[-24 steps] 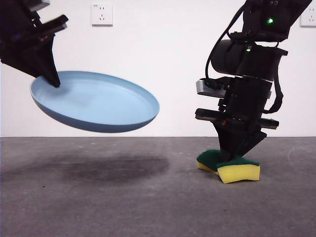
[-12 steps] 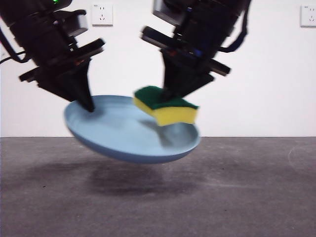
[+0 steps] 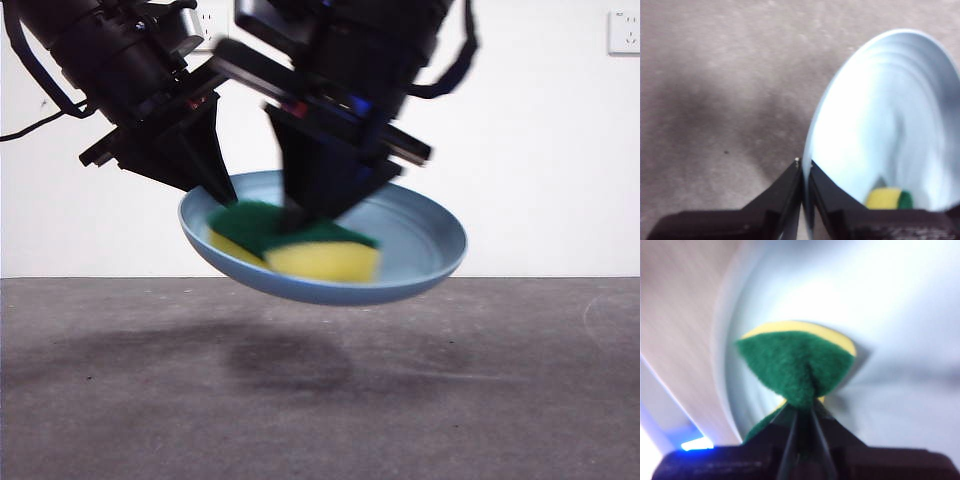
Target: Pick up the plate,pick up the cloth,clean the plate with the cloth
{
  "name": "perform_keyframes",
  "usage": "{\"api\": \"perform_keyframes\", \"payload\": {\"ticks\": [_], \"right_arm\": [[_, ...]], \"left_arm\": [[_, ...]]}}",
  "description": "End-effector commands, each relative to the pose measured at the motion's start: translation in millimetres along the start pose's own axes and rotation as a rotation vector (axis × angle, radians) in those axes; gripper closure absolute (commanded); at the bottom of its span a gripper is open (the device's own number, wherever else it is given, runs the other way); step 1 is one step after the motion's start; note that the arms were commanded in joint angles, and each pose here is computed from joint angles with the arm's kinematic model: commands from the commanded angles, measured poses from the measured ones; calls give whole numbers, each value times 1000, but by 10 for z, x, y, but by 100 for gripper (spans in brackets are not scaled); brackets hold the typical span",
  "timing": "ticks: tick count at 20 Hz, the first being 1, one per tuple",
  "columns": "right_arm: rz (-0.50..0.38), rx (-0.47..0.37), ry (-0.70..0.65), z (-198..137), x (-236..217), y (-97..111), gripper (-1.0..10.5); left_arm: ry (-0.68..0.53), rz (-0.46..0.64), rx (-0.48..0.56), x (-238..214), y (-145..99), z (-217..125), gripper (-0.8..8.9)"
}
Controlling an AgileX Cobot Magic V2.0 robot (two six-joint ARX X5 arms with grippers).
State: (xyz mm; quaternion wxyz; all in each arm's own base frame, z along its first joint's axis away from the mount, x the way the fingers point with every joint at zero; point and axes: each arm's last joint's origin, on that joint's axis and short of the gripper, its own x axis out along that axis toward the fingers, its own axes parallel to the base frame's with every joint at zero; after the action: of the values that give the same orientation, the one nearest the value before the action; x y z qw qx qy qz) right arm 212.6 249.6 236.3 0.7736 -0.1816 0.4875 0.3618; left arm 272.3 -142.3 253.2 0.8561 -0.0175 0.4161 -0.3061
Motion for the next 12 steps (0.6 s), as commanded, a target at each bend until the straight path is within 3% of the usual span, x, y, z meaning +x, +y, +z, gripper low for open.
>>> {"api": "perform_keyframes", "payload": {"ticks": [1,3,5,9,12], "right_arm": [[-184,-32,136,-136,31,-105,958],[-381,-18,159,-155,-10,-303,958],[-479,38,97,-98,-29,-500,958],[-429,101,-64,44,-38,-640,958],[-296,107,-178,148,-41,-640,958]], "left_arm": [[3,-53,-23,2,21,-10,822],[22,-64,-29,1,21,-28,822],[46,-83,-34,1,13,-50,822],[60,-124,-31,8,-25,-62,822],[58,-150,-23,15,-62,-59,822]]}}
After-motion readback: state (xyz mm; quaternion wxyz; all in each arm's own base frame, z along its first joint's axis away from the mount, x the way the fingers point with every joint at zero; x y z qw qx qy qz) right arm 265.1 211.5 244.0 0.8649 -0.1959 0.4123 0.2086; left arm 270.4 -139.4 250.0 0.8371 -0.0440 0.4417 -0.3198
